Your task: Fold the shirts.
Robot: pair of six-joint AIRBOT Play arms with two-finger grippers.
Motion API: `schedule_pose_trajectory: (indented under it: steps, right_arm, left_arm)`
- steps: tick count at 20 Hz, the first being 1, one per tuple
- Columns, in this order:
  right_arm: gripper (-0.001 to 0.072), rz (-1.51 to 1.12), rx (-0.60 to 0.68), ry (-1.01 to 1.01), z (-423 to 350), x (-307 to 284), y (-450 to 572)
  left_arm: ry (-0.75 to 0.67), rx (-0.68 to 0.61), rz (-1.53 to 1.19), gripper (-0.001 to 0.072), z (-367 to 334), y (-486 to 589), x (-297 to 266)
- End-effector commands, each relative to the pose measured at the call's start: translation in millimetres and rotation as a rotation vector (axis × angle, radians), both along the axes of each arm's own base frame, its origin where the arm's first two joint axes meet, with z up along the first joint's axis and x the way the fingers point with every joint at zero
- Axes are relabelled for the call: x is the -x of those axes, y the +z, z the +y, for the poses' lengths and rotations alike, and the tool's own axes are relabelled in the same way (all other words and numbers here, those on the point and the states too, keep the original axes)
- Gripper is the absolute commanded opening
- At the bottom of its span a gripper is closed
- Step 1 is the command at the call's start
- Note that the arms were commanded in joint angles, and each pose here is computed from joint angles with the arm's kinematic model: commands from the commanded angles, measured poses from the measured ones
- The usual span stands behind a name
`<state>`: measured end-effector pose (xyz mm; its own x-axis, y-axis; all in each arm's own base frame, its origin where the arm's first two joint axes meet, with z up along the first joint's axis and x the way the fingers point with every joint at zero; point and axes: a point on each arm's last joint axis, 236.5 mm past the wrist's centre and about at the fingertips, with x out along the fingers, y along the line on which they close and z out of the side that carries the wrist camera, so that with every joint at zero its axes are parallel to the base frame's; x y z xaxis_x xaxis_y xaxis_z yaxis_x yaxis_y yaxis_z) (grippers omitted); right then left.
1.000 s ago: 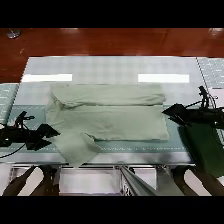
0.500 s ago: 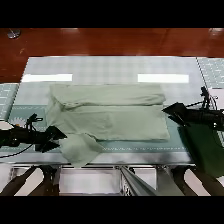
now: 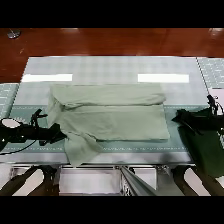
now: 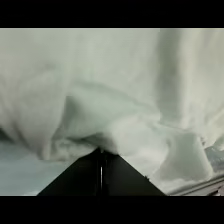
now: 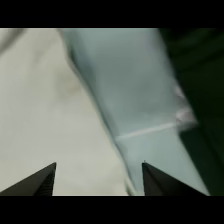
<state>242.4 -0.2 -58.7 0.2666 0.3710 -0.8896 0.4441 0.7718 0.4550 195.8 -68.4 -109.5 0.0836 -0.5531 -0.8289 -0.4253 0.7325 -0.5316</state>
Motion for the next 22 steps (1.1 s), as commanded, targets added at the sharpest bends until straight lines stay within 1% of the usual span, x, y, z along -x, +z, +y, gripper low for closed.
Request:
schedule_pose_trajectory:
  steps: [1,5,6,7,10,13,14,15,16,17,19,22]
  right_arm:
    - [0.0618,0.154,0.031,0.024,-5,38,-15]
    - [0.0617,0.187,-0.069,0.038,22,52,-24]
    - [0.0617,0.186,-0.060,0.057,24,53,-26]
    - [0.0617,0.184,-0.053,0.078,29,51,-28]
    - [0.0618,0.202,-0.105,0.124,55,42,-39]
    - [0.0609,0.191,-0.137,0.134,69,19,-44]
    - [0.0547,0.181,-0.133,0.137,69,11,-42]
    - [0.0390,0.168,-0.134,0.142,69,2,-38]
    - [0.0172,0.150,-0.134,0.161,68,-5,-32]
    - [0.0022,0.115,-0.126,0.204,67,-14,-23]
    - [0.0022,0.063,-0.103,0.237,59,-32,-3]
    - [0.0022,-0.042,-0.063,0.236,43,-68,31]
  left_arm:
    - [-0.039,0.041,-0.072,0.0022,-9,15,-15]
    - [-0.059,0.038,-0.114,0.0022,-6,29,-29]
    - [-0.061,0.035,-0.124,0.0023,-5,33,-33]
    - [-0.062,0.033,-0.133,0.0022,-4,35,-36]
    - [-0.058,0.037,-0.144,0.0022,-4,39,-40]
    - [-0.062,0.044,-0.139,0.0022,-5,39,-38]
    - [-0.063,0.043,-0.140,0.0022,-5,39,-38]
    - [-0.063,0.042,-0.142,0.0022,-5,40,-39]
    - [-0.076,0.040,-0.156,0.0023,-5,43,-42]
    - [-0.093,0.038,-0.176,0.0023,-4,48,-46]
    - [-0.098,0.023,-0.227,0.0023,3,66,-63]
    - [-0.059,-0.032,-0.342,0.0022,28,100,-100]
